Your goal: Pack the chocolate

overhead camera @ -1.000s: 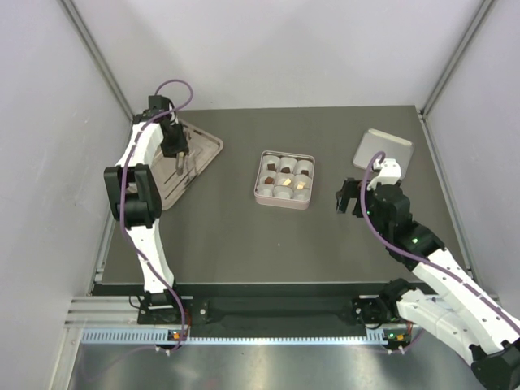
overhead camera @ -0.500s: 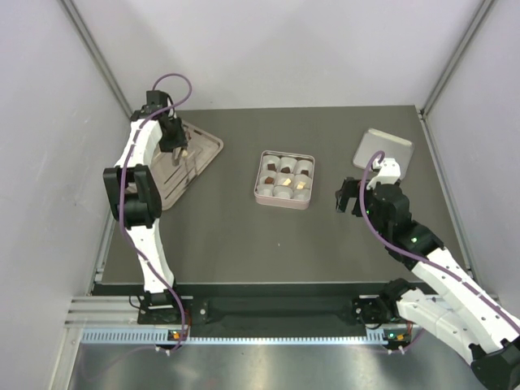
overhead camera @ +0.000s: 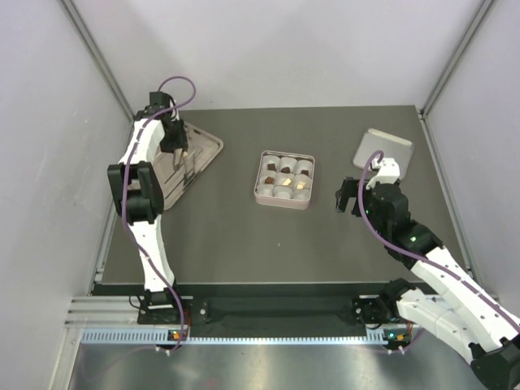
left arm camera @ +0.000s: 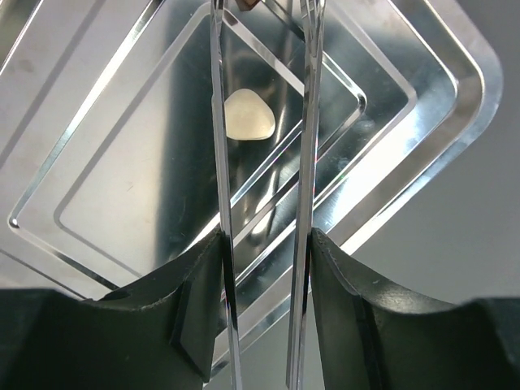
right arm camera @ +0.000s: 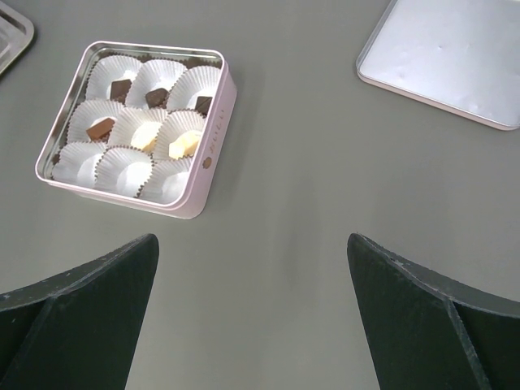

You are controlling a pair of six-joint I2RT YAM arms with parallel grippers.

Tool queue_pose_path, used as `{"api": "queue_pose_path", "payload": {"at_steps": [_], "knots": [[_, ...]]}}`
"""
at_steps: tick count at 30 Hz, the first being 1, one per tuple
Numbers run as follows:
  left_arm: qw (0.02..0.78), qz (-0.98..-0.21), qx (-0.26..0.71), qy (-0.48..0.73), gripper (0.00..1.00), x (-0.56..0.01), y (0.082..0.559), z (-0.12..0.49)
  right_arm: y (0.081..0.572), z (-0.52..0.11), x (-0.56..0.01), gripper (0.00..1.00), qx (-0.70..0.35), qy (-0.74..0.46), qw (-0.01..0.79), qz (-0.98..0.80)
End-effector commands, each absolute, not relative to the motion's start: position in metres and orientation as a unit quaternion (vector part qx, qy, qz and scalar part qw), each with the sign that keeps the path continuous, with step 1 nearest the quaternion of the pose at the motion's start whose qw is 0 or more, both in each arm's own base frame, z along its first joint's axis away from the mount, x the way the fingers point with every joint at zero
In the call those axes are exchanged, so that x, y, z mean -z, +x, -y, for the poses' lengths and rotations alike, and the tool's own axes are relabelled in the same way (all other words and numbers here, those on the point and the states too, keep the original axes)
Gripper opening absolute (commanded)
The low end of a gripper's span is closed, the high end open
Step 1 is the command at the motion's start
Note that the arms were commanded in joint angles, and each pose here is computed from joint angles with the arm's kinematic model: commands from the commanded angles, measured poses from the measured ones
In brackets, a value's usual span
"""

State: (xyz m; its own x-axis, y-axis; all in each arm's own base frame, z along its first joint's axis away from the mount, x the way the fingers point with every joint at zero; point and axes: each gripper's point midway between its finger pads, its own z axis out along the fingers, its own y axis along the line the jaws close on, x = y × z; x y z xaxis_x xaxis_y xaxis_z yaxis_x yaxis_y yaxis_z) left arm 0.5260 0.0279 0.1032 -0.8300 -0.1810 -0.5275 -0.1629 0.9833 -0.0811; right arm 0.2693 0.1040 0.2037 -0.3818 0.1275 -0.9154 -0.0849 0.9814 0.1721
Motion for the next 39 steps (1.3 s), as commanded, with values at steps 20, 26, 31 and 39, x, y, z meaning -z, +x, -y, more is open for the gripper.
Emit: {"api": "queue_pose_path", "payload": {"at_steps": [20,26,31,39], "knots": [[0.297,-0.953,0.004,-0.062,0.49,-0.118,0.532,-0.032,0.277,-0.105,-0.213,1.0,-0.094,0.015,0.573,-0.814],[0.302,-0.95,-0.049,-0.065,0.51,-0.12,0.534,-0.052,0.277,-0.105,-0.212,1.0,-0.094,0.014,0.573,-0.814],[0.308,-0.949,-0.029,-0.056,0.52,-0.121,0.539,-0.044,0.277,-0.105,-0.21,1.0,-0.093,0.014,0.572,-0.815],[0.295,-0.954,-0.03,-0.048,0.51,-0.11,0.536,-0.044,0.278,-0.105,-0.21,1.0,-0.092,0.014,0.571,-0.815]]}}
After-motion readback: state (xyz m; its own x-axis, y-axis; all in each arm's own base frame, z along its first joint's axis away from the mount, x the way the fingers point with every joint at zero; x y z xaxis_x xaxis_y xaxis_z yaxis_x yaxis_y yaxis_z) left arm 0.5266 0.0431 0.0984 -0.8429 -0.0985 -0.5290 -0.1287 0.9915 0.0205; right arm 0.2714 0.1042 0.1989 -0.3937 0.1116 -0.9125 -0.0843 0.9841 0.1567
